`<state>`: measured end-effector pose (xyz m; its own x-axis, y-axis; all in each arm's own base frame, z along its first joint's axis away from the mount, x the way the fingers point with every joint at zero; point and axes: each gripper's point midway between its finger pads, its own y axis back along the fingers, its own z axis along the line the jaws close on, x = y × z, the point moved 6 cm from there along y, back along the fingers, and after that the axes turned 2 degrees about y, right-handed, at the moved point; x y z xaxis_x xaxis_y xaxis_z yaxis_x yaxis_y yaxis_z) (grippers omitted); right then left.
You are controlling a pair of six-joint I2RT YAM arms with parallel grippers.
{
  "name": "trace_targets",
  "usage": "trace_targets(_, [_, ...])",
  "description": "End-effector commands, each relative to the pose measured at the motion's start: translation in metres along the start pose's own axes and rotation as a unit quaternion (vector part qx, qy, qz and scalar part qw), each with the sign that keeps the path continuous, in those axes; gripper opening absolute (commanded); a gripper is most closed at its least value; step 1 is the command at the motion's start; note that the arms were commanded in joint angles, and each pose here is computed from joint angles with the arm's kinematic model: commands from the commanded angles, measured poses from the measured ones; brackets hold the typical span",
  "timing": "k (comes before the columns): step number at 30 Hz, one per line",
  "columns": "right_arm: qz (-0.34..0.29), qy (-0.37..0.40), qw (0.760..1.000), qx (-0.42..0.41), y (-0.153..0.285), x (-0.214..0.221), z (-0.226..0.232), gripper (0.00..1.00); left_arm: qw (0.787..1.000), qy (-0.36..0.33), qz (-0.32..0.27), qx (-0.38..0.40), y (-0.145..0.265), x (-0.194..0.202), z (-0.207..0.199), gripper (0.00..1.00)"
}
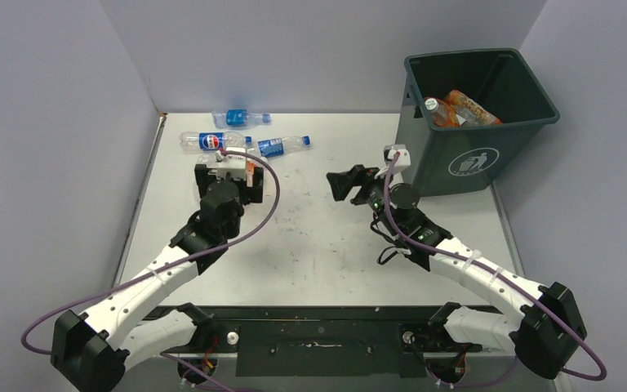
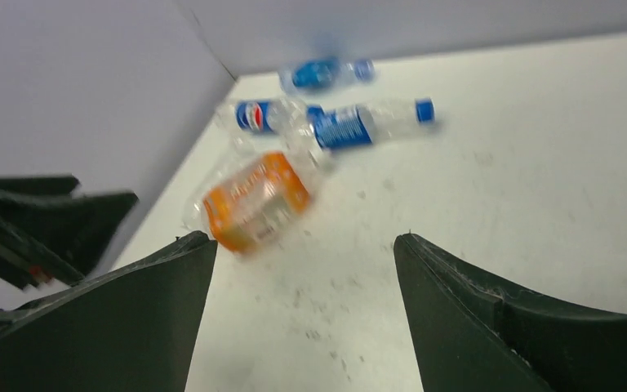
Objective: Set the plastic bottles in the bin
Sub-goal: Pick up the plastic bottle at the center of the board.
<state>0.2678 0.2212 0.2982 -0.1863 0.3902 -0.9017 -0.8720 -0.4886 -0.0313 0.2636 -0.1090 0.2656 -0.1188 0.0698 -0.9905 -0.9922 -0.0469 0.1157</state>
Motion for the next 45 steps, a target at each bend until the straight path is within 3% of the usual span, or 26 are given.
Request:
trace_targets(1, [-0.015, -0.042, 0.999, -0.01, 0.015, 0.012, -0.005, 0.82, 0.997, 0.028, 0.071, -0.001, -0.019, 0.005, 0.003, 0.96])
trace_targets(4, [0.014, -0.059, 0.998, -0.016, 0.022, 0.044, -0.014, 0.81, 0.991, 0.01, 0.135, 0.014, -0.043, 0.017, -0.001, 0.96])
trace_targets(9, [0.044, -0.077, 0.996, -0.017, 0.031, 0.079, -0.024, 0.81, 0.962, -0.075, 0.26, 0.02, -0.077, 0.043, -0.016, 0.96])
trace_targets(12, [0.059, -0.078, 0.995, -0.023, 0.036, 0.089, -0.025, 0.81, 0.95, -0.119, 0.289, -0.001, -0.096, 0.059, -0.019, 0.96])
trace_targets(22, [0.065, -0.071, 0.995, -0.016, 0.054, 0.091, -0.031, 0.81, 0.924, -0.173, 0.338, -0.036, -0.136, 0.103, -0.024, 0.96])
trace_targets(32, [0.036, -0.084, 0.995, -0.041, 0.062, 0.061, -0.015, 0.81, 0.917, -0.172, 0.36, -0.022, -0.148, 0.133, -0.033, 1.0])
trace_targets(36, [0.024, -0.081, 0.996, -0.041, 0.065, 0.049, -0.013, 0.81, 0.914, -0.166, 0.371, -0.012, -0.14, 0.141, -0.04, 0.91])
trace_targets(45, [0.018, -0.073, 0.997, -0.03, 0.068, 0.044, -0.015, 0.81, 0.918, -0.137, 0.37, 0.048, -0.099, 0.146, -0.081, 0.88])
